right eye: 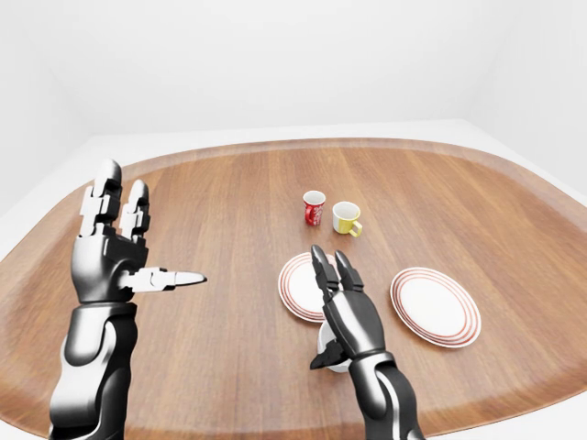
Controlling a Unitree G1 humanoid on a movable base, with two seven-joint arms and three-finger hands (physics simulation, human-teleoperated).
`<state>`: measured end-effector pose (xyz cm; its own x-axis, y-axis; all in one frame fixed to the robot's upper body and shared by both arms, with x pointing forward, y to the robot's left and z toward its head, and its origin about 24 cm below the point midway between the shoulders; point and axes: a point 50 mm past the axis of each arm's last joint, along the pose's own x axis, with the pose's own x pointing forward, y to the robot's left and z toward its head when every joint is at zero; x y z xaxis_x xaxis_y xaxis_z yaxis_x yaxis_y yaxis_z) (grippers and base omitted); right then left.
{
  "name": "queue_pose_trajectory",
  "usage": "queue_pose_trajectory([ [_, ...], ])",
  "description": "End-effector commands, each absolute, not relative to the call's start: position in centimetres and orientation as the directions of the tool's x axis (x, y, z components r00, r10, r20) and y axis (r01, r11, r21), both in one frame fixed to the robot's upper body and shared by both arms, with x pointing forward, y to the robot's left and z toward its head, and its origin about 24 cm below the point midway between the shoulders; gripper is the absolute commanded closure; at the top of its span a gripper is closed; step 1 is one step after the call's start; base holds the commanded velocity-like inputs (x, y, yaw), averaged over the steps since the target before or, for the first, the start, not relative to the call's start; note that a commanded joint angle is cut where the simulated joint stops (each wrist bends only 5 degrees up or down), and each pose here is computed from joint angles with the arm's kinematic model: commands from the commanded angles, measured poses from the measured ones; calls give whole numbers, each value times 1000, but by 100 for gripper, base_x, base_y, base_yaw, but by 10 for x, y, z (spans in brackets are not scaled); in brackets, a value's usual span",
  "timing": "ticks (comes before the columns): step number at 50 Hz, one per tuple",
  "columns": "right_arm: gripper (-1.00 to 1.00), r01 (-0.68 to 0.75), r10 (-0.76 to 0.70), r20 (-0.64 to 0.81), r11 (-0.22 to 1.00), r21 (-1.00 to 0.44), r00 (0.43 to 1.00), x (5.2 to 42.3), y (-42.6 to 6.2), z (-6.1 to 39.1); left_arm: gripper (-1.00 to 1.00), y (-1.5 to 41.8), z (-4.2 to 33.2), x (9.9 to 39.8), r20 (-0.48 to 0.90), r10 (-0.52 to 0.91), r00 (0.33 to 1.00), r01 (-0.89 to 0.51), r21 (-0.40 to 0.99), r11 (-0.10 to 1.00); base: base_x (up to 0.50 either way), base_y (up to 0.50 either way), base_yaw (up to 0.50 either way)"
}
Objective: Put the white mug on the left plate.
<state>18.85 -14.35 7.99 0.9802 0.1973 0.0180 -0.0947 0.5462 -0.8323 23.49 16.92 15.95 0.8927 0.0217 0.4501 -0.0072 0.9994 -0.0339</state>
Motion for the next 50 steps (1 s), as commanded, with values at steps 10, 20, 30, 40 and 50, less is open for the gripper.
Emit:
queue_pose_trajectory([
  [10,-100,-203,220,-107,482,-852,970,183,-145,59,-98,169,158,235,443,18,896,-4,-32,999,0,0,0],
  [20,-100,-193,201,-112,448,-873,973,185,-148,59,-99,169,158,235,445,18,895,-5,-32,999,0,0,0],
  [30,-100,-179,171,-118,404,-897,978,187,-153,56,-98,169,159,234,447,18,894,-5,-32,999,0,0,0],
  [40,-100,-179,152,-129,389,-904,980,188,-155,51,-99,168,158,234,444,17,896,-4,-31,1000,0,0,0],
  [50,-100,-196,141,-154,366,-910,978,189,-156,43,-99,168,158,235,444,18,896,-4,-31,999,0,0,0],
])
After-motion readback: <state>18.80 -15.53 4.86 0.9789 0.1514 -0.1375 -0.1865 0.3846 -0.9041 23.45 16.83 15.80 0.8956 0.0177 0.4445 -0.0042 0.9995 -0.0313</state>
